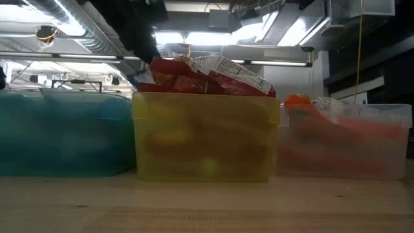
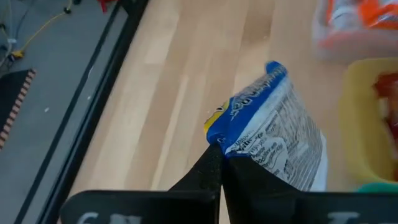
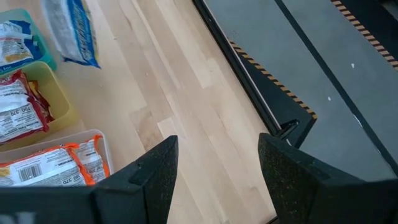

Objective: Sort Maruchan noodles
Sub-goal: Put the blue noodle pack into the green bin, then return to Home Position

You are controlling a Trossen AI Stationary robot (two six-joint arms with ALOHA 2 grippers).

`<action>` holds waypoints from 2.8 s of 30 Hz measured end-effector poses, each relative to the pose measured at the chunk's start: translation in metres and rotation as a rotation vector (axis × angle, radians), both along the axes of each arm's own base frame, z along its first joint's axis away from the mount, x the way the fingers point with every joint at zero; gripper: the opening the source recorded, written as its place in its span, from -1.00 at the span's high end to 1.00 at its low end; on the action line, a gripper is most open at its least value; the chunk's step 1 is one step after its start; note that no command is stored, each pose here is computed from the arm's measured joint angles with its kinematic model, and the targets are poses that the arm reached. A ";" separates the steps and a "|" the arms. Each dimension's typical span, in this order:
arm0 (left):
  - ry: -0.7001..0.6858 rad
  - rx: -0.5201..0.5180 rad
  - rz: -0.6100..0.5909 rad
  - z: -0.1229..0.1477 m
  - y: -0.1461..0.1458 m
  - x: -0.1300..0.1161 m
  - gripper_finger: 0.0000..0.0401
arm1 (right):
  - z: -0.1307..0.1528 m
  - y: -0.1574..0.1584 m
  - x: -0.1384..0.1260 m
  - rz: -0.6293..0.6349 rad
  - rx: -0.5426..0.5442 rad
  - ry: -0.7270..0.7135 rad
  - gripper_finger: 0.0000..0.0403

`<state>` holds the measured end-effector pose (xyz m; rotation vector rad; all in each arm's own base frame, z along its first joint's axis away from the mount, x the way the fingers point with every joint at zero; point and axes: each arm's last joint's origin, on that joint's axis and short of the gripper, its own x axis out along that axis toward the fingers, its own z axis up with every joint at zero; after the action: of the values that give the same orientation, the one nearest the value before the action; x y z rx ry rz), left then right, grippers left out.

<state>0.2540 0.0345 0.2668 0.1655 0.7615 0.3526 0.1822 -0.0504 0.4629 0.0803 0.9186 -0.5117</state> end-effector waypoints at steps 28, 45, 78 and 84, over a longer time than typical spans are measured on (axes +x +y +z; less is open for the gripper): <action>-0.088 -0.320 -0.499 0.043 -0.083 -0.066 1.00 | 0.000 0.000 0.000 -0.033 0.021 -0.018 -0.04; 0.111 -0.343 -0.576 0.009 -0.097 -0.037 1.00 | 0.000 0.000 0.000 -0.052 0.033 -0.028 -0.04; 0.230 0.029 -0.515 -0.021 -0.080 -0.004 0.56 | 0.000 0.000 -0.001 -0.053 0.035 -0.019 -0.04; 0.147 0.214 -0.354 -0.011 -0.072 0.002 0.54 | 0.000 0.000 -0.001 -0.052 0.035 -0.019 -0.04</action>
<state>0.2559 -0.0378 0.2556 0.5252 0.8218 0.0842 0.1817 -0.0503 0.4625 0.1407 0.9090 -0.5428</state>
